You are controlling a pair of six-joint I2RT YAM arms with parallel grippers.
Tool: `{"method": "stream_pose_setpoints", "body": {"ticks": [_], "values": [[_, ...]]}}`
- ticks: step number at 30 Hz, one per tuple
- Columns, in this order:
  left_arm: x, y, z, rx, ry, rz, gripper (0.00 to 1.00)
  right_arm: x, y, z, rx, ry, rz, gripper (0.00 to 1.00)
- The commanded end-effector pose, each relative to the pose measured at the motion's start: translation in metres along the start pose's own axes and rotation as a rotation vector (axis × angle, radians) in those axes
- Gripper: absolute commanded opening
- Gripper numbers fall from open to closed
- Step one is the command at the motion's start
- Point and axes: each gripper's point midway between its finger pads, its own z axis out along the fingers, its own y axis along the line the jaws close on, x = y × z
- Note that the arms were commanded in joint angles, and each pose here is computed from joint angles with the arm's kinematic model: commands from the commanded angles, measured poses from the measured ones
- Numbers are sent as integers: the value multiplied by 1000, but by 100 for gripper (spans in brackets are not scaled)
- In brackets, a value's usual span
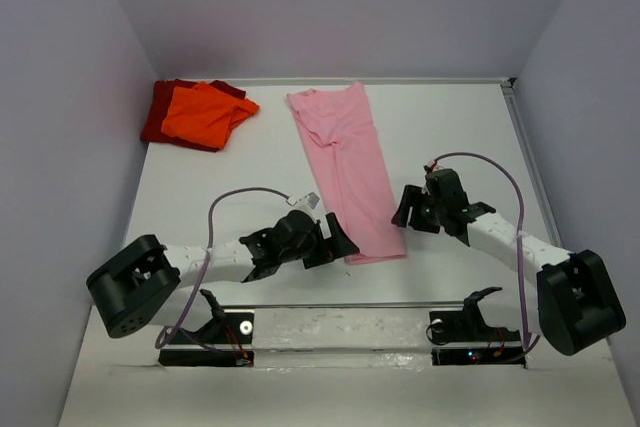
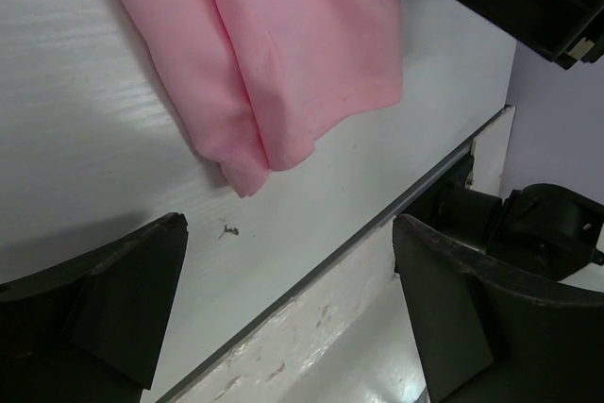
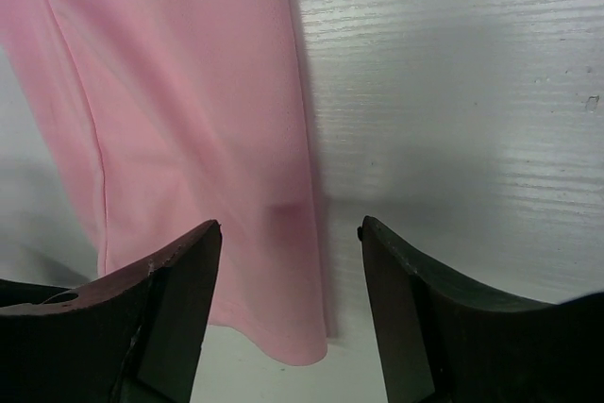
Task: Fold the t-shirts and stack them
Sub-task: Grab the bottom of the folded rectangular tshirt with both arms
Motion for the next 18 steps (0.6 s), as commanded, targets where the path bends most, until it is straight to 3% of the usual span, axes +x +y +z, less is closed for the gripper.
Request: {"method": "stream_pose_setpoints", "body": {"ticks": [1, 8, 18], "values": [[10, -18, 8, 50, 3, -16, 99, 0, 14, -2, -67, -2, 13, 67], [37, -14, 19, 29, 63, -20, 99, 0, 23, -15, -115, 0, 7, 67], [32, 3, 25, -29, 7, -28, 99, 24, 21, -35, -124, 52, 77, 67]]}}
